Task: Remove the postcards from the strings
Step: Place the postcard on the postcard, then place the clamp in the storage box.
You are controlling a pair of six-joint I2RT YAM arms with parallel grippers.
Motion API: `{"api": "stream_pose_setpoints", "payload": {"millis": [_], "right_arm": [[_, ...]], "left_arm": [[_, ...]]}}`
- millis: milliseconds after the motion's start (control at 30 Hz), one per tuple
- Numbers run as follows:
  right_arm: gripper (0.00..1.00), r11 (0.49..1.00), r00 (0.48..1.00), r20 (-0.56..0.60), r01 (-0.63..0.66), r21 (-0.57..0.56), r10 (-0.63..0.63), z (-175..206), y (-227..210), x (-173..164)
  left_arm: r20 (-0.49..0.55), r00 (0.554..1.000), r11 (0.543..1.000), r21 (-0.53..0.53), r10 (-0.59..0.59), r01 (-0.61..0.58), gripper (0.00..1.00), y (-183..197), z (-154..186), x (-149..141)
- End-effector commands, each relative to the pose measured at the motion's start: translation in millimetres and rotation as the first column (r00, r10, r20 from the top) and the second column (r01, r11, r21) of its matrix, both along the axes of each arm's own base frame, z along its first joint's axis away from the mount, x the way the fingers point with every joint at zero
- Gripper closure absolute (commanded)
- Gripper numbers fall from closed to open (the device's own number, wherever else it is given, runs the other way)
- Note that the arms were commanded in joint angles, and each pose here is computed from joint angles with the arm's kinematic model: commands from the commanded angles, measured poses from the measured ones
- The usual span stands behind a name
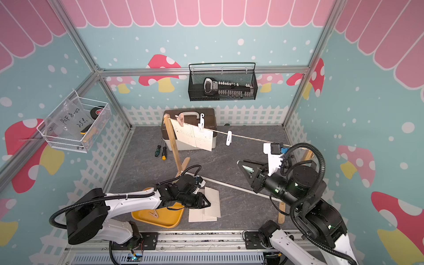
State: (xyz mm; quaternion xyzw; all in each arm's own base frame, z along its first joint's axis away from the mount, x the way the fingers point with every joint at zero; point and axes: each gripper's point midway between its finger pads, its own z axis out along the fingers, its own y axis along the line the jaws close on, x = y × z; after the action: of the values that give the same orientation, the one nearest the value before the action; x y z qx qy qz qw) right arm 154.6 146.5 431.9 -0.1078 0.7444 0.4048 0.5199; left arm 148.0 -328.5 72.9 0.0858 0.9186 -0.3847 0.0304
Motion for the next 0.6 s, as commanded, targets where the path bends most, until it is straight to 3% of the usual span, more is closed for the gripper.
{"api": "stream_pose_setpoints", "payload": {"millis": [0,200,333,433,500,567], "right_arm": [[0.96,0.999,0.999,0.000,-0.033,0.008,0.033,-1,8,3],[0.96,0.995,0.995,-0.005,-0.101,0.021,0.101,-1,24,7],[0.97,0.987,0.988,-0.005,-0.157,0.045,0.157,0,39,12],[0.97,0.978,0.980,-0.013,-0.200,0.054,0.201,-3,51,18],[0.97,0.971,0.972,-0.013,-0.233,0.059,0.234,-5,61,20],[0.97,0.964,0.965,0.001,-0.261,0.050,0.261,-6,71,20]], "left_arm": [[0.010,1.000,0.999,0.039,0.027,-0.027,0.40,10,5,4],[0.204,0.979,0.999,0.051,0.003,-0.014,0.21,31,54,22],[0.363,0.931,0.999,0.045,-0.037,0.022,0.09,55,105,26],[0.540,0.842,0.999,0.041,-0.017,-0.006,0.01,84,151,30],[0.665,0.747,0.999,0.020,0.007,-0.027,0.01,105,186,28],[0.782,0.618,0.996,-0.027,0.076,-0.088,0.00,134,222,26]]}}
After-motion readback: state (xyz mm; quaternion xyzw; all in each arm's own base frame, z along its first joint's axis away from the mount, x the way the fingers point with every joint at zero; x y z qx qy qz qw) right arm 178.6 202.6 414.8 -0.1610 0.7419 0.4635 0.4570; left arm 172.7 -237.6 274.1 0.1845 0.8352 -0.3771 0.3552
